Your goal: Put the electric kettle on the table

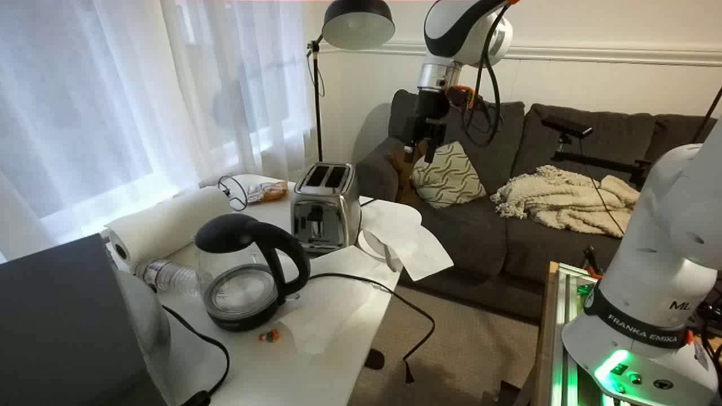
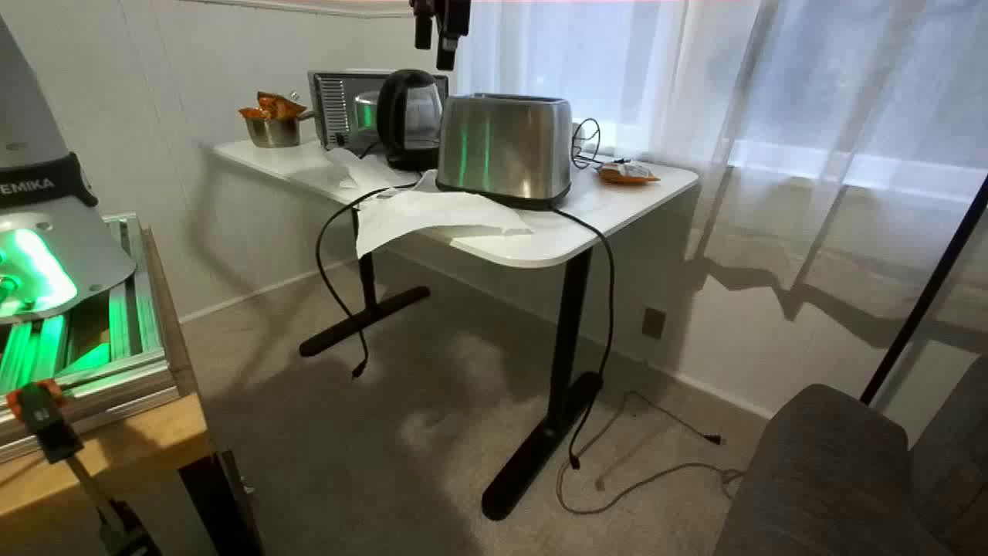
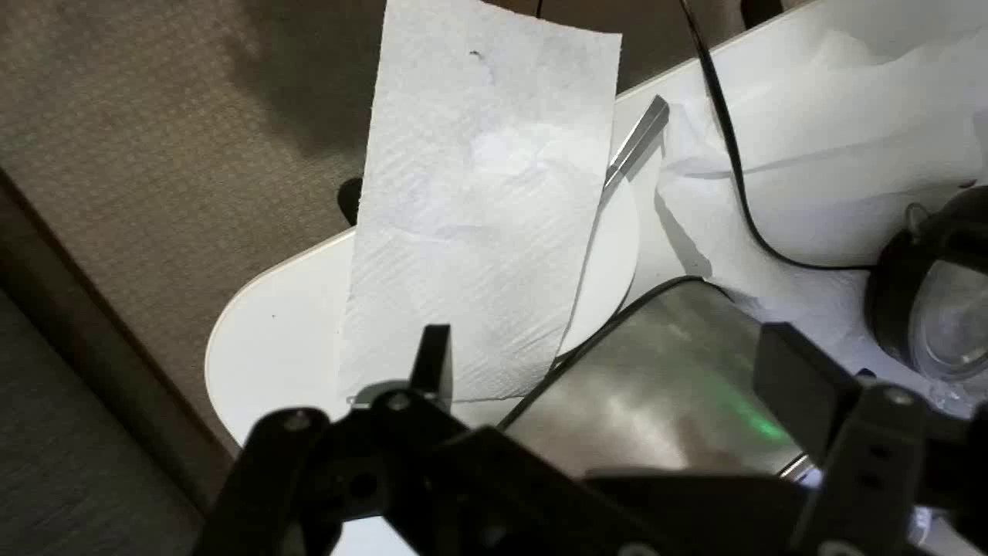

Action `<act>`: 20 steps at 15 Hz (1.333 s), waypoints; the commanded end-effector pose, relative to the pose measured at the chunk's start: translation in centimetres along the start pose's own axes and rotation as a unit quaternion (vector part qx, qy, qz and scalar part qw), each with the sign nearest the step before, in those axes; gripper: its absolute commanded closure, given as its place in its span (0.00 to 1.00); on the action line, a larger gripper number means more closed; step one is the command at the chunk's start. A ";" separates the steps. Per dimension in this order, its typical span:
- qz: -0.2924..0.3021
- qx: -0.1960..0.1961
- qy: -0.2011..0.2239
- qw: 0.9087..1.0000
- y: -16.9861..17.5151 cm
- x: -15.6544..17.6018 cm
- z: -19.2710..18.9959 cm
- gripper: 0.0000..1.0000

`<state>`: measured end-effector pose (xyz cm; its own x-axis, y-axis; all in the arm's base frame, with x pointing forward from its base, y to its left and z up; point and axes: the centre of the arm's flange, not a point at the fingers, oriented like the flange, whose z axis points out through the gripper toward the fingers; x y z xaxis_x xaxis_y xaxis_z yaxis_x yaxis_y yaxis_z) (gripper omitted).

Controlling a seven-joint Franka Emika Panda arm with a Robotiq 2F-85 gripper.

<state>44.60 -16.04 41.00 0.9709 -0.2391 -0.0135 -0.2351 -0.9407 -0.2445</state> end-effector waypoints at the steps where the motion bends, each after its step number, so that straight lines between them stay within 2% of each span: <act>1: 0.000 0.000 0.000 1.000 0.0 0.0 0.0 0.00; 7: 0.000 0.000 0.000 1.000 0.0 0.0 0.0 0.00; 9: -0.030 0.009 0.000 1.000 -2.4 -0.7 -0.3 0.00; 13: -0.118 0.019 0.000 0.993 -10.0 -2.4 -1.3 0.00; 16: -0.195 0.021 0.010 0.980 -16.2 -3.9 -2.0 0.00; 20: -0.306 0.033 -0.006 0.952 -23.9 -7.9 -1.8 0.00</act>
<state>44.99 3.63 47.74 0.9685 0.2216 0.1134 0.2432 -0.9395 -0.2413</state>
